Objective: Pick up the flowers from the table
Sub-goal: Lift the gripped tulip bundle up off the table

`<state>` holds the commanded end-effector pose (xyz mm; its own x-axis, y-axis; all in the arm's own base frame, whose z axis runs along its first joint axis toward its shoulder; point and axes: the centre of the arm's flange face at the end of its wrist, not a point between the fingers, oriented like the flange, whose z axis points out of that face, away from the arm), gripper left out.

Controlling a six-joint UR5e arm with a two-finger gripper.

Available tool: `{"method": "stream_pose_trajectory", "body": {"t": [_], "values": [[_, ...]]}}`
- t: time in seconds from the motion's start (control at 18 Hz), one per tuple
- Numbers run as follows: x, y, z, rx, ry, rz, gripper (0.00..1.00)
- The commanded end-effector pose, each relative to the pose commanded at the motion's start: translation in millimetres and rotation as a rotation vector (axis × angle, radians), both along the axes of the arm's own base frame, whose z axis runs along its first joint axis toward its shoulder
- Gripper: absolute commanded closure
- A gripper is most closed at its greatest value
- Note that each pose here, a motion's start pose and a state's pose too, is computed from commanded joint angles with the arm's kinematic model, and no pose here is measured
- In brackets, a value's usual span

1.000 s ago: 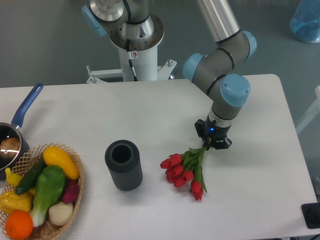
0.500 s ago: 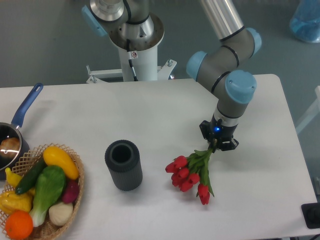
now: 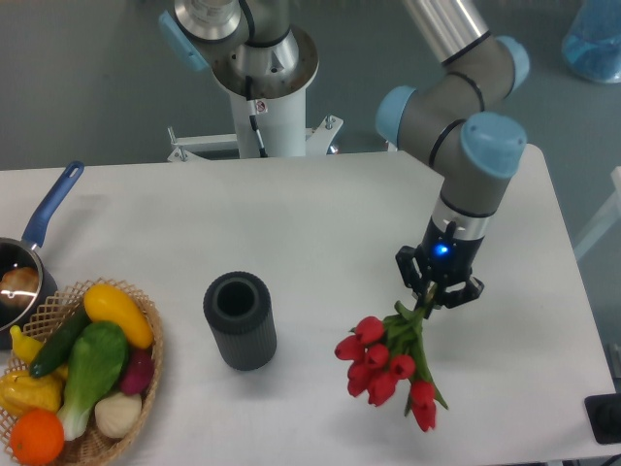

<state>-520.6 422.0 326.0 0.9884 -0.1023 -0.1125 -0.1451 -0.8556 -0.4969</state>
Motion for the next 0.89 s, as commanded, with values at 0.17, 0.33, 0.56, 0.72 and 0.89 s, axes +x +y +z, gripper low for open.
{"method": "stream_pose_trajectory", "body": {"t": [0.17, 0.33, 0.56, 0.72, 0.89], "values": [[0, 10, 34, 0.102, 0.000, -0.002, 0.84], [-2, 15, 63, 0.197, -0.028, 0.024, 0.84], [-11, 2, 90, 0.266, -0.030, 0.061, 0.84], [-20, -7, 98, 0.316, -0.046, 0.069, 0.84], [-22, -13, 97, 0.321, -0.053, 0.080, 0.84]]}}
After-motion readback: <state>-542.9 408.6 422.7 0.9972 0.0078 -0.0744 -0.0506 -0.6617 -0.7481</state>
